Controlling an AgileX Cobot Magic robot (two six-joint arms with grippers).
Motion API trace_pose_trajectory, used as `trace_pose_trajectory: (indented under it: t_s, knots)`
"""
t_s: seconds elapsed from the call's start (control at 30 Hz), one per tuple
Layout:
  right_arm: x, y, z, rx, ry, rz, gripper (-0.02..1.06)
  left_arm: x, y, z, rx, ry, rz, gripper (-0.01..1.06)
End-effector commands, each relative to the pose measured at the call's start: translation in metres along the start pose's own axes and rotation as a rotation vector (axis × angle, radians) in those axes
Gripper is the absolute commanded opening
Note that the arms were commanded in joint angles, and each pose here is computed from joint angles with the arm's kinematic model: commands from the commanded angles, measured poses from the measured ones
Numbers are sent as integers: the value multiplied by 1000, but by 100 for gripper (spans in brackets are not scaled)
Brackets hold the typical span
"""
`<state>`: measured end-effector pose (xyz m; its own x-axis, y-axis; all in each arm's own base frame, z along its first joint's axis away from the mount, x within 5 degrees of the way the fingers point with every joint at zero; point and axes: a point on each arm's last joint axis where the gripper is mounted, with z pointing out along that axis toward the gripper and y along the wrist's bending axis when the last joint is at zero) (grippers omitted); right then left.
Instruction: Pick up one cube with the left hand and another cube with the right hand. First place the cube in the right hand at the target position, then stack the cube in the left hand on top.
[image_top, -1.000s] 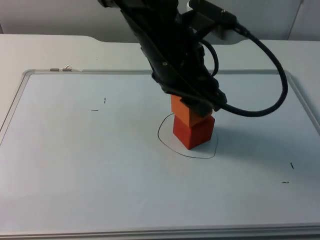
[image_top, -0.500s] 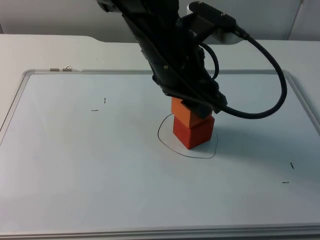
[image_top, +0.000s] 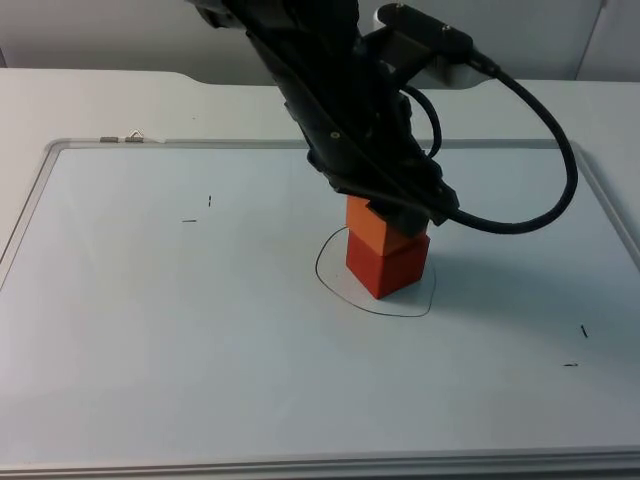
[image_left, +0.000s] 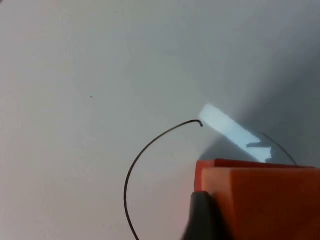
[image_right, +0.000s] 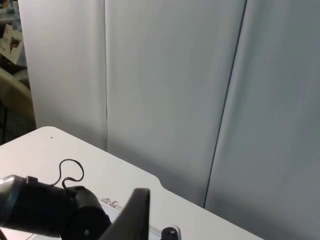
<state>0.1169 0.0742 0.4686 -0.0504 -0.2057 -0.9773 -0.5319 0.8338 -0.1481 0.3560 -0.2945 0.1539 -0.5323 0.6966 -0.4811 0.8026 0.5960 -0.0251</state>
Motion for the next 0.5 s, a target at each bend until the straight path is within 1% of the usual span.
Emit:
trace_pose_trajectory:
  t_s: [0.0, 0.03, 0.07, 0.1, 0.17, 0.27, 0.3, 0.33, 0.47]
  knots:
    - [-1, 0, -1, 1, -13, -11, 97, -2, -2, 1, 7, -11, -15, 67]
    - [-1, 0, -1, 1, -13, -11, 97, -2, -2, 1, 11, -6, -19, 89]
    - [-1, 0, -1, 1, -13, -11, 97, -2, -2, -1, 13, -3, -18, 100]
    - [-1, 0, -1, 1, -11, -11, 97, -4, -3, -5, 12, -10, -17, 105]
    - [-1, 0, -1, 1, -11, -11, 97, -5, -3, -9, 14, -11, -15, 105]
    - [-1, 0, -1, 1, -11, -11, 97, -13, -5, -34, 7, -53, -5, 105]
    - [-1, 0, -1, 1, -11, -11, 97, -20, -7, -56, 2, -90, 4, 105]
    - [-1, 0, -1, 1, -11, -11, 97, -20, -7, -56, 2, -90, 4, 105]
    - [-1, 0, -1, 1, -13, -11, 97, -33, -16, -121, -10, -191, 27, 105]
